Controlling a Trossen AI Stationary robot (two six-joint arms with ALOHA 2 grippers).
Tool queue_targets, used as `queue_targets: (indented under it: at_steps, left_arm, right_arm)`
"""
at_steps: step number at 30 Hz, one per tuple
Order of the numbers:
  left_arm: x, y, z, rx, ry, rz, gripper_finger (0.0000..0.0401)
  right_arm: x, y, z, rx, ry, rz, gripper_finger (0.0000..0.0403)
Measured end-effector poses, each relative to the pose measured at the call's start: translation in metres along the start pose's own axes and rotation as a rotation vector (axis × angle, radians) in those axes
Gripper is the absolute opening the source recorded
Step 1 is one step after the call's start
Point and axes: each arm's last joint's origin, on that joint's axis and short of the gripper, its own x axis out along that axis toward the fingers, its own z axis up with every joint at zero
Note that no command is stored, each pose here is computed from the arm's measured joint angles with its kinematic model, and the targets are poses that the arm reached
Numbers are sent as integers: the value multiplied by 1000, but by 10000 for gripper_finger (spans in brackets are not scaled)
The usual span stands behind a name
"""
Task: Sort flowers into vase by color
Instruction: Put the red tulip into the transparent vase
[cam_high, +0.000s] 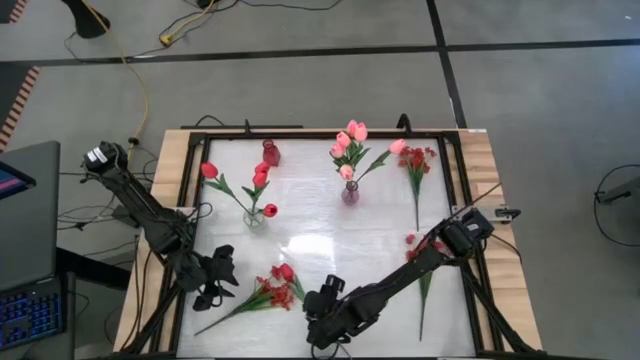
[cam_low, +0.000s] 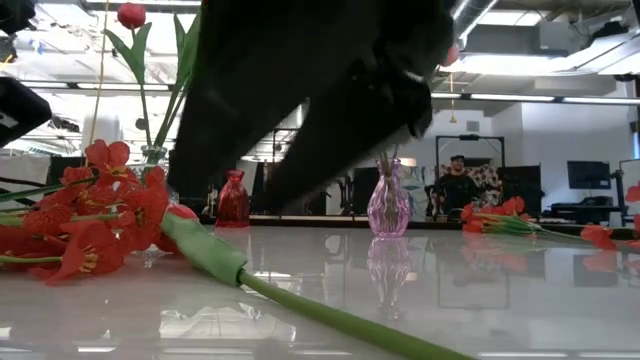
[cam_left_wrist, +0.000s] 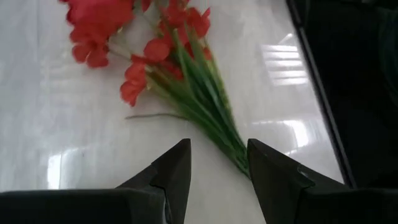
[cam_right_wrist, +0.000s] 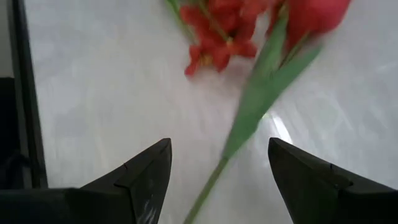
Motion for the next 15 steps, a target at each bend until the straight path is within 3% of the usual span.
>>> queue_targets:
  at_steps: [15]
  left_arm:
    - [0, -2, 4, 23, -52, -9, 143]
  right_arm:
    - [12, 0, -13, -1, 18, -60, 292]
